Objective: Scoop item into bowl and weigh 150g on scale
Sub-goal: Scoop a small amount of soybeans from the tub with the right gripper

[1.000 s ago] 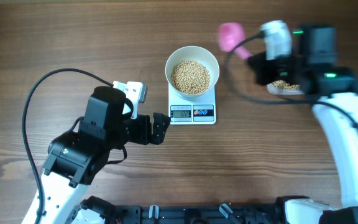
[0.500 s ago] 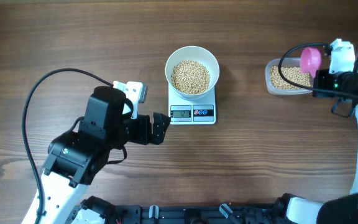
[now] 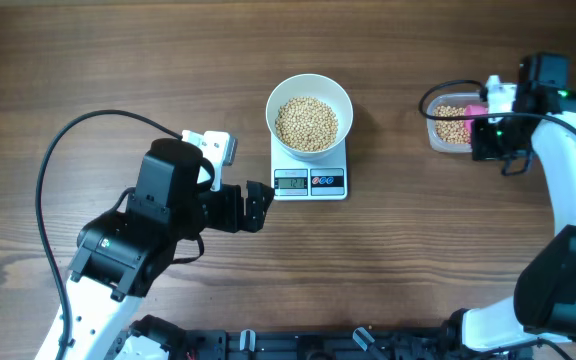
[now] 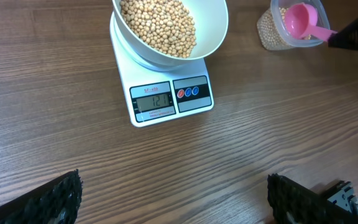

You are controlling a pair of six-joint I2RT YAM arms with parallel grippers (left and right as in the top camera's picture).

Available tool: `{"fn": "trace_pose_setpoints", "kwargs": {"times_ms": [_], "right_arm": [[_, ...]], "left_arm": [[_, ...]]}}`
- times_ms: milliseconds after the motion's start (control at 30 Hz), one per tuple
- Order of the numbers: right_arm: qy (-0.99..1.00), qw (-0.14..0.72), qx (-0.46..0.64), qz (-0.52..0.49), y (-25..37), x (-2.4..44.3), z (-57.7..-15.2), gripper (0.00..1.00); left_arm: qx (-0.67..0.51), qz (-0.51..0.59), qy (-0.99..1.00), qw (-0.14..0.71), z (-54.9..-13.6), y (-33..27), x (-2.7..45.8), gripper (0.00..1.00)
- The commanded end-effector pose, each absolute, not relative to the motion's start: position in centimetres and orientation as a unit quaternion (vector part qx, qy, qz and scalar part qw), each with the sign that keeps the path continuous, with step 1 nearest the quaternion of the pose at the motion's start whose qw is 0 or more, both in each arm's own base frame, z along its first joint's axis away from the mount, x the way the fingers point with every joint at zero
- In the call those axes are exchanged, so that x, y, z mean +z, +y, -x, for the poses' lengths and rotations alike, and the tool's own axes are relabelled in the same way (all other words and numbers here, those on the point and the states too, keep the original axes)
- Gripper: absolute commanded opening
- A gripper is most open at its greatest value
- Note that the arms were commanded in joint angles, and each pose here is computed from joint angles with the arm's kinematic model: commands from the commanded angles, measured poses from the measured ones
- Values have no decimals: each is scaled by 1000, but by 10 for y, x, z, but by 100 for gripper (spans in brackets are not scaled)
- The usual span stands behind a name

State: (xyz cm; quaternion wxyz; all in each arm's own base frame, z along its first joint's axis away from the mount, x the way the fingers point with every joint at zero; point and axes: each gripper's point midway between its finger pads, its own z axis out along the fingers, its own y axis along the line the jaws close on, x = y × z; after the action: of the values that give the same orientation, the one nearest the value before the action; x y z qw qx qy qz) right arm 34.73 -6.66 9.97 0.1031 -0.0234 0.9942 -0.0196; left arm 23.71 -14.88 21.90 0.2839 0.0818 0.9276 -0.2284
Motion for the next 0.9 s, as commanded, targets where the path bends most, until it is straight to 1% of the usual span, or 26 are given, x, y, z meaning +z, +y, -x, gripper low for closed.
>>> {"fn": "trace_pose_setpoints", "kwargs": {"times_ms": [0,100,400,500,633,733,867], "right_arm": [[995,85,-28,32,-54,90,-348,4],[995,86,-16,37,-47,90,-349,4],[991,105,77,43,-23,93,-353,4],[986,118,117,20,-31,97,-354,5],[967,153,203,-8,-38,110,-356,5],[962,164,217,-27,-52,112,-354,4],[957,169,231,-31,-52,115,-354,4]], "left_arm": [[-233,-82,929,277,-235,-151,217,100],[-233,-82,929,277,-235,-151,217,100],[-233,-82,929,277,-235,-151,217,100],[-233,-82,929,277,-235,-151,217,100],[-233,-82,929,277,-235,-151,217,100],[-233,-82,929,277,-235,-151,217,100],[-233,-82,929,277,-235,-151,217,100]]}}
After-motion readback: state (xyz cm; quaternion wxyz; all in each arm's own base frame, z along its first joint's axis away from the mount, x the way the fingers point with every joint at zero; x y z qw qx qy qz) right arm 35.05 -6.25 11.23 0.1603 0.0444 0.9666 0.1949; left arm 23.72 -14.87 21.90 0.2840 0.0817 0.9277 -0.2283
